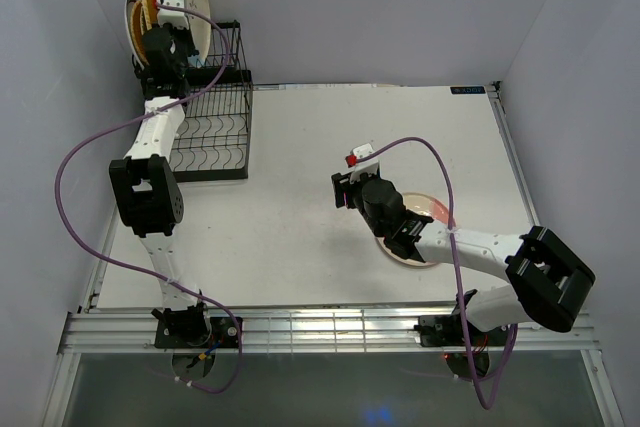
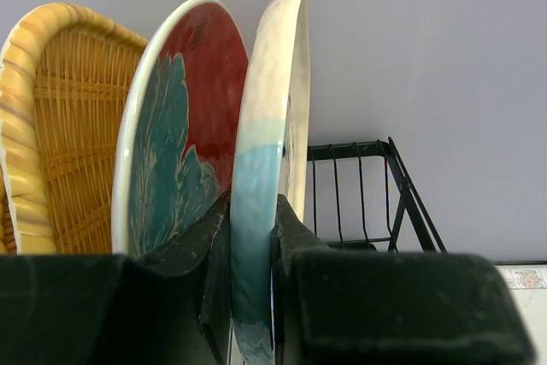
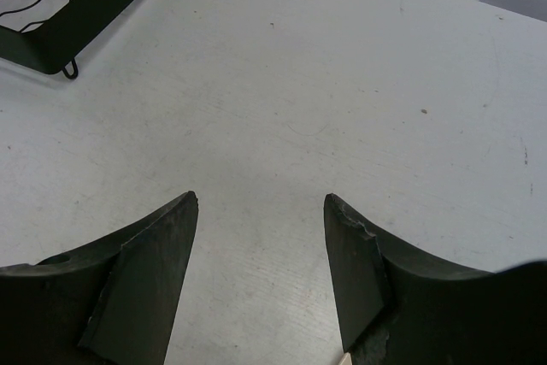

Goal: Load the plates into the dish rack
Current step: Insert the plate into the dish rack.

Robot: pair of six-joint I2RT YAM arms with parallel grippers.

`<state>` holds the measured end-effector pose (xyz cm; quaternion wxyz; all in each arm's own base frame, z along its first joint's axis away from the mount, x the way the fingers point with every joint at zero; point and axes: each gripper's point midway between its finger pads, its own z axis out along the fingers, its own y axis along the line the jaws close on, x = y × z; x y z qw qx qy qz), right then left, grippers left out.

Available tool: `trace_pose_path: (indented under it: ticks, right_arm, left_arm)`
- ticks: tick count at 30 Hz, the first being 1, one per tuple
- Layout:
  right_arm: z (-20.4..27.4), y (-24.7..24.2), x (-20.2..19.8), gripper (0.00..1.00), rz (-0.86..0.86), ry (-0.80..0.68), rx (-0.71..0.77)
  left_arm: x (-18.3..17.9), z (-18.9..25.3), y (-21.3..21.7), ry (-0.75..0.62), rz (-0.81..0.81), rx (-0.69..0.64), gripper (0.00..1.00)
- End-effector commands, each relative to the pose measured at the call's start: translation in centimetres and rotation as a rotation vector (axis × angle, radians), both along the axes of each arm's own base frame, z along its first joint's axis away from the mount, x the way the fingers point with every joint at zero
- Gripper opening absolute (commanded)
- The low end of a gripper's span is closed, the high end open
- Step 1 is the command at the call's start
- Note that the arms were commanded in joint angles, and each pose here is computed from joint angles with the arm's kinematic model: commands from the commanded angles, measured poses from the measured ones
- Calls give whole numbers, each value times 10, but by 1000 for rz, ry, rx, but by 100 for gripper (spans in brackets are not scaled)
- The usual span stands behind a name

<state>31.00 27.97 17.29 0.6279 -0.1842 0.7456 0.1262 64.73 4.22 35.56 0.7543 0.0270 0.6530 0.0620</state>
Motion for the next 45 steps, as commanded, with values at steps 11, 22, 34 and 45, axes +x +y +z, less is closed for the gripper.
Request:
trace_pose_path:
  ticks: [11,22,34,45]
  right_arm:
    - [25,8,7,66,1,-38,66]
    - [24,9,7,66,5,-36,67]
    - [25,12,7,66,12,-34,69]
    - [24,14,8,67,17,-30,65]
  left_arm:
    - [-7,27,13,-87,42,12,28]
    - [-19,39,14,-96,66,-50,57]
    - [-22,41,20,-88,95,-74,74]
    - [-30,77,27,-126,140,-79,92]
